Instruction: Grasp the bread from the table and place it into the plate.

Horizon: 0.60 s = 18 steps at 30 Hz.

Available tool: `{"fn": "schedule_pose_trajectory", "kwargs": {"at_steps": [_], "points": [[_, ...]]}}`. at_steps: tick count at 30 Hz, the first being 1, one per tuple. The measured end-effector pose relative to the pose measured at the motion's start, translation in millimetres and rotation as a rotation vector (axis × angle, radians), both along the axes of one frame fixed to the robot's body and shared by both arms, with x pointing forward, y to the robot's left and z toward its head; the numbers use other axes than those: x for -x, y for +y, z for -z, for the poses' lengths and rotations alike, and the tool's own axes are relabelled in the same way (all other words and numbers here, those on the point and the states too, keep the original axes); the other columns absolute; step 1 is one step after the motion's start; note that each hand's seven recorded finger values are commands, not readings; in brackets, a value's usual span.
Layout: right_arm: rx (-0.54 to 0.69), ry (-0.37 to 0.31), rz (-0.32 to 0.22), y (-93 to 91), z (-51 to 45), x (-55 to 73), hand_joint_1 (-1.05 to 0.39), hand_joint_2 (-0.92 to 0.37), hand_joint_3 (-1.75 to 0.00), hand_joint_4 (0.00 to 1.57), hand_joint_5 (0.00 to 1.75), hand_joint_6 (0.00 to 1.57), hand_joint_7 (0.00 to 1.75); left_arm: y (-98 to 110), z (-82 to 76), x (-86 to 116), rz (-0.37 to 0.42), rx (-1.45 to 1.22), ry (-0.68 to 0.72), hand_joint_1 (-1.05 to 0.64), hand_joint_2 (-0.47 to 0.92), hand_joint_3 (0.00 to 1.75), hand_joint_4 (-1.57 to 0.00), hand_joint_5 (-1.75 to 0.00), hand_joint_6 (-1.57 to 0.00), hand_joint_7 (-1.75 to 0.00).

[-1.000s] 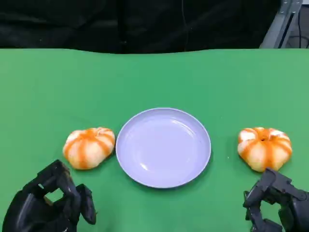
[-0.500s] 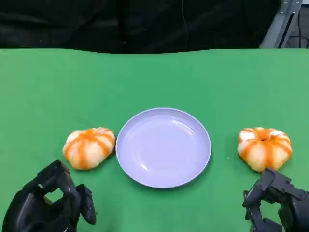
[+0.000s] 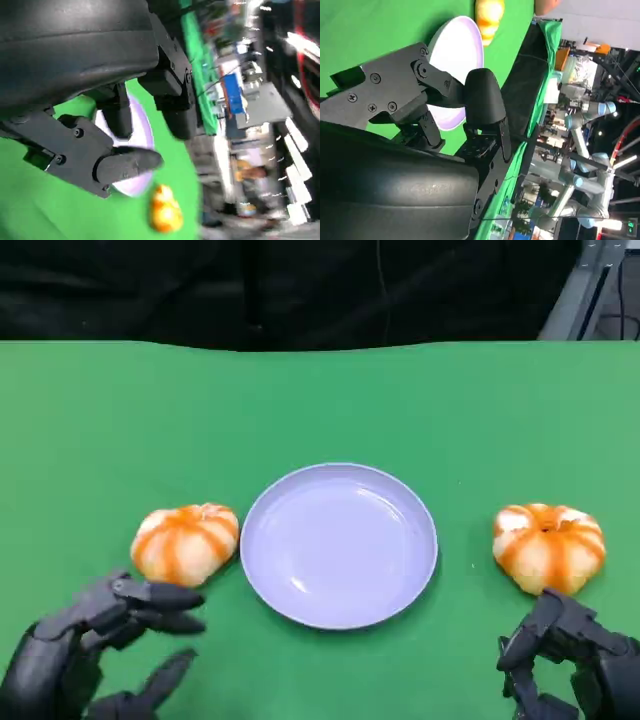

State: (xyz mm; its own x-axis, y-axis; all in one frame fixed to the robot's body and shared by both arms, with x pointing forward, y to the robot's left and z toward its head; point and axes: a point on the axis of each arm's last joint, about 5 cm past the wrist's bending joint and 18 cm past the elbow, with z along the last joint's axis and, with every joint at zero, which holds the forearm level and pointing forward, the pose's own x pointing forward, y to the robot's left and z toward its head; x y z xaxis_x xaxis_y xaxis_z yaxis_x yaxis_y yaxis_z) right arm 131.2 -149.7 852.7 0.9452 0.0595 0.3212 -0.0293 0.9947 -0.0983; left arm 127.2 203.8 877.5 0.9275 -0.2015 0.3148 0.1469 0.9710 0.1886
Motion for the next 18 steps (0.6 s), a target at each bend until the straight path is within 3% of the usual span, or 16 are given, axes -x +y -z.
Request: {"fn": "schedule_pose_trajectory", "kwargs": {"at_steps": [3,8,11,18], "points": [[0.000,-0.001,0.004,-0.8,-0.9,-0.2,-0.14,-0.67,-0.92,0.82,1.75,0.69,1.61,3,-5.9,-3,-0.024,-0.175,-0.121,-0.69,0.92,0.10,-0.28,-0.53,-0.61,-0.07],[0.000,0.000,0.010,-2.2,-1.0,-0.4,-0.14,-0.67,-0.92,0.82,1.75,0.69,1.61,3,-8.3,-9,-0.055,-0.273,-0.181,-0.71,0.92,0.10,-0.29,-0.49,-0.61,-0.06],[-0.003,0.002,0.012,-2.5,-1.0,-0.7,-0.14,-0.68,-0.92,0.82,1.75,0.69,1.61,5,-12.2,-12,-0.056,-0.362,-0.188,-0.87,0.92,0.09,-0.26,-0.28,-0.49,-0.01],[-0.007,0.001,0.003,-1.9,-1.8,-2.7,-0.13,-0.68,-0.92,0.81,1.75,0.68,1.61,11,-35.3,-41,-0.098,-0.678,-0.273,-0.93,0.90,0.03,-0.30,-0.21,-0.49,0.00]]}}
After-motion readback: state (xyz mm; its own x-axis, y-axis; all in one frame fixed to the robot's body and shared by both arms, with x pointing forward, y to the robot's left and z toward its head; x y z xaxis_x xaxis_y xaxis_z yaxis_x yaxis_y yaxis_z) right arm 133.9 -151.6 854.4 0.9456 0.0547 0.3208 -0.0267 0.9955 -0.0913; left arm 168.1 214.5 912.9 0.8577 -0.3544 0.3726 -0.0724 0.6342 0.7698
